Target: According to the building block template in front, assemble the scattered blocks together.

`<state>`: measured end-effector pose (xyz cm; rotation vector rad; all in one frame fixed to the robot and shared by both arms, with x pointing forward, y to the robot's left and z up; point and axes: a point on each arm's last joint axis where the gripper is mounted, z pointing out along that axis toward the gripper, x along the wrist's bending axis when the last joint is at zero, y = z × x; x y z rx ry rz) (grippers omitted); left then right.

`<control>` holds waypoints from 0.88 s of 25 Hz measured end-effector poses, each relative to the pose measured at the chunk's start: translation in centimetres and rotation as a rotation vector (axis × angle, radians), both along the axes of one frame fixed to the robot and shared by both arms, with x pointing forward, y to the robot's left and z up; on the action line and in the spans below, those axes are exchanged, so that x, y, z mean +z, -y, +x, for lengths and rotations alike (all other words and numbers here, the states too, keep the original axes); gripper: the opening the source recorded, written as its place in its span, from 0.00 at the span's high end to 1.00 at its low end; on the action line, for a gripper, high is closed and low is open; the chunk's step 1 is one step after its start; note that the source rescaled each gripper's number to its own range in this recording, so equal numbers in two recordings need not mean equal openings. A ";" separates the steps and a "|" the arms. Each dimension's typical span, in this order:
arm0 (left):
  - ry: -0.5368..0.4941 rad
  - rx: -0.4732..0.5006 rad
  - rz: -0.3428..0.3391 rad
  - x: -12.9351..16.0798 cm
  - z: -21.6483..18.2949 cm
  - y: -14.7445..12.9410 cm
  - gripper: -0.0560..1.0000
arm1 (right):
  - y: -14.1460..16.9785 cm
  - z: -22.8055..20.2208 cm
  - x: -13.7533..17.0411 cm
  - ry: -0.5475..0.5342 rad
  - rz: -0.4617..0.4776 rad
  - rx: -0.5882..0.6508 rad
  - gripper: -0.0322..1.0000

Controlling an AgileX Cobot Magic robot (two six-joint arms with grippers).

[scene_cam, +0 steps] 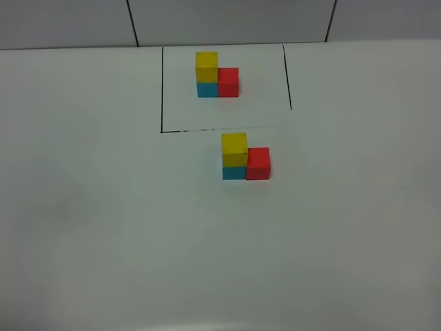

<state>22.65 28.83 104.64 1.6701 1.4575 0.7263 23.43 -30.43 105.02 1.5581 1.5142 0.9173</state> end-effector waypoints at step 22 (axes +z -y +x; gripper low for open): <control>0.000 0.000 0.000 0.0 0.0 0.0 0.23 | 0.0 0.0 0.0 -0.001 -0.028 0.014 0.27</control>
